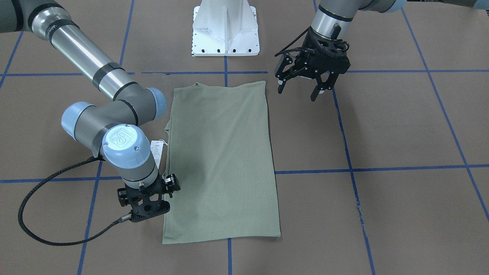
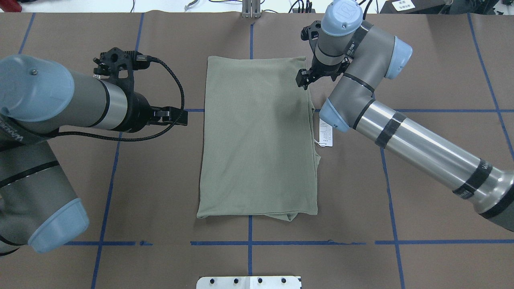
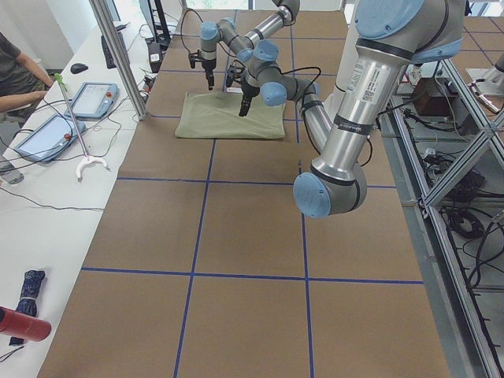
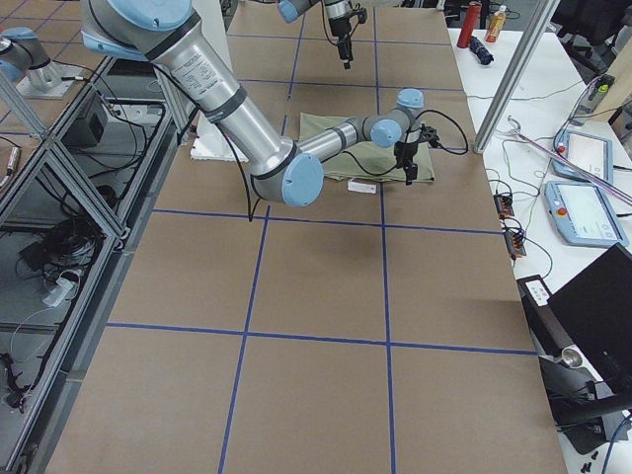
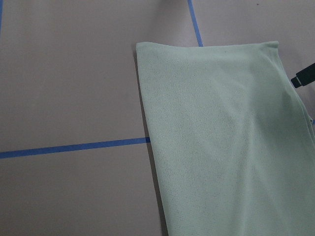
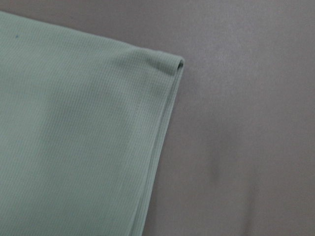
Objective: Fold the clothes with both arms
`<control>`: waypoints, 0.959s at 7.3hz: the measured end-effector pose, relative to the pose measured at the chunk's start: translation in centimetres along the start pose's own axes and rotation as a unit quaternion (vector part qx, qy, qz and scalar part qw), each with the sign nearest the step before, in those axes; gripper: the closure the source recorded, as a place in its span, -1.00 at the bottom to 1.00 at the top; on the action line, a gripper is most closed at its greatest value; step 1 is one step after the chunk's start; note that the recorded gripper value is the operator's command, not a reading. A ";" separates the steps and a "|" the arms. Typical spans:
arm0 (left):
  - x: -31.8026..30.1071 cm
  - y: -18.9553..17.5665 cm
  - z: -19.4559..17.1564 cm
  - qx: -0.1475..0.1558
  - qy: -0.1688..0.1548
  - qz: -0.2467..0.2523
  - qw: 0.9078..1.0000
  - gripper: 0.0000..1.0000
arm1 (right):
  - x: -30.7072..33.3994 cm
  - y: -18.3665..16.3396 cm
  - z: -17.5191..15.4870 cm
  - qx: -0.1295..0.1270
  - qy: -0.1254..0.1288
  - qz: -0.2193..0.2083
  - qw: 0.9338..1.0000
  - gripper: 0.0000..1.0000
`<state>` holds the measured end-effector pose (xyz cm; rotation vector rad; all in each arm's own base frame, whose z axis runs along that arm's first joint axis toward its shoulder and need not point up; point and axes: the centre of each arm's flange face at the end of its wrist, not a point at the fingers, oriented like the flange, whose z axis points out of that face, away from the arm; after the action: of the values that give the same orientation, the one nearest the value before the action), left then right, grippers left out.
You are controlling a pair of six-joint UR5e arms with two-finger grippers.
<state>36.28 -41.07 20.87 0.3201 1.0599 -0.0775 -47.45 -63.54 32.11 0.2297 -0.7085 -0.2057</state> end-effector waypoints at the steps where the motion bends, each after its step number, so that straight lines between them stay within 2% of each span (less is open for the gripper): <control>1: -1.2 1.8 0.6 -0.010 0.026 -0.037 0.999 -1.00 | -0.5 3.3 -1.1 0.003 -0.016 0.010 1.000 -1.00; 2: -2.6 4.5 1.6 -0.021 0.055 -0.078 0.995 -1.00 | -1.2 7.2 -2.7 0.005 -0.033 0.023 0.999 -1.00; 3: -3.4 7.4 2.9 -0.031 0.069 -0.117 0.990 -1.00 | -1.8 10.8 -4.8 0.003 -0.051 0.035 0.998 -1.00; 5: -1.7 14.4 7.0 -0.047 0.060 -0.187 0.979 -0.99 | -2.6 16.1 -10.0 -0.015 -0.092 0.062 0.994 -1.00; 7: 1.8 18.8 10.5 -0.070 0.022 -0.219 0.973 -0.96 | -3.7 20.0 -12.6 -0.030 -0.114 0.091 0.989 -1.00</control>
<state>50.07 -26.10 28.12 -0.0445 1.1588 -0.3898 -39.67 -41.74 26.15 0.0840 -0.9432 -0.0793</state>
